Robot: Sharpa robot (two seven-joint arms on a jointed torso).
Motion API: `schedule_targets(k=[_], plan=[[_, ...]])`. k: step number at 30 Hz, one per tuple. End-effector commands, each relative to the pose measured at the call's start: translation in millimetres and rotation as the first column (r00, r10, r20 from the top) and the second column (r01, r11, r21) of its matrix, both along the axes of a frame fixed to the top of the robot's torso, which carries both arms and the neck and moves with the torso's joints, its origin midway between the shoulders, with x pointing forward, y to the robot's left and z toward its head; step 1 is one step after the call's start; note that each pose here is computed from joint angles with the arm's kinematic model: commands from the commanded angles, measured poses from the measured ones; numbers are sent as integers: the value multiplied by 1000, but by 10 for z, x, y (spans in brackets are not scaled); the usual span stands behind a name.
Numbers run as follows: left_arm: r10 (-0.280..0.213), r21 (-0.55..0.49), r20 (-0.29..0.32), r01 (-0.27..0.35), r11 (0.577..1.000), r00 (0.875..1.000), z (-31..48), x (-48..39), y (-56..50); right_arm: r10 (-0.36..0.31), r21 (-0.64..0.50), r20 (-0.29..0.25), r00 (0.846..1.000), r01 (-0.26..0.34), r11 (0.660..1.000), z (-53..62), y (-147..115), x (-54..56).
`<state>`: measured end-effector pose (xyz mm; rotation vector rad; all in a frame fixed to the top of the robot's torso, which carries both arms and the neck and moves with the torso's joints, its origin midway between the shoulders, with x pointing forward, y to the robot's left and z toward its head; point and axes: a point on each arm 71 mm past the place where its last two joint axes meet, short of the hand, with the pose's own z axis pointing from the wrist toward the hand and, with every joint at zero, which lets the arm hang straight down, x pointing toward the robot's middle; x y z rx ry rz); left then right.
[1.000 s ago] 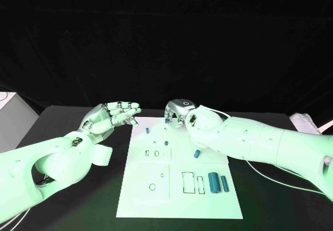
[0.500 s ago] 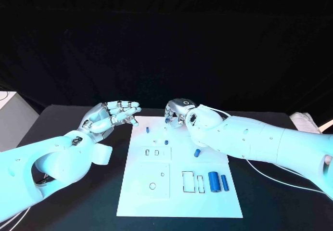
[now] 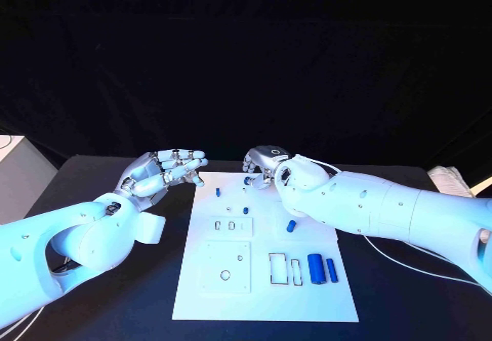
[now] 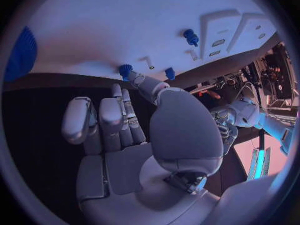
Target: Assemble the parts on the task board
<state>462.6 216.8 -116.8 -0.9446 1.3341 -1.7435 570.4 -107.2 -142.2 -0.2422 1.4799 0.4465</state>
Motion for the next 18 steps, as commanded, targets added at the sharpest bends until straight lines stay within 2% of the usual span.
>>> schedule_targets(k=[1,6,9,15,16,18], plan=[[-16,-6,9,16,1000,1000,17,-3,-14,15,21,21,1000,-15,1000,19,-24,-22],[-13,-5,10,13,1000,1000,15,7,9,8,77,21,1000,-10,997,50,-205,-87],[-15,-7,12,15,1000,1000,15,11,31,-3,155,-7,1000,4,988,105,-387,-134],[-24,-11,15,24,1000,1000,15,17,53,-20,268,-98,995,46,962,238,-738,-192],[-24,-11,16,24,1000,1000,14,19,60,-27,286,-136,990,66,956,273,-842,-189],[-24,-11,16,24,1000,1000,13,21,65,-38,292,-175,984,89,952,294,-953,-181]])
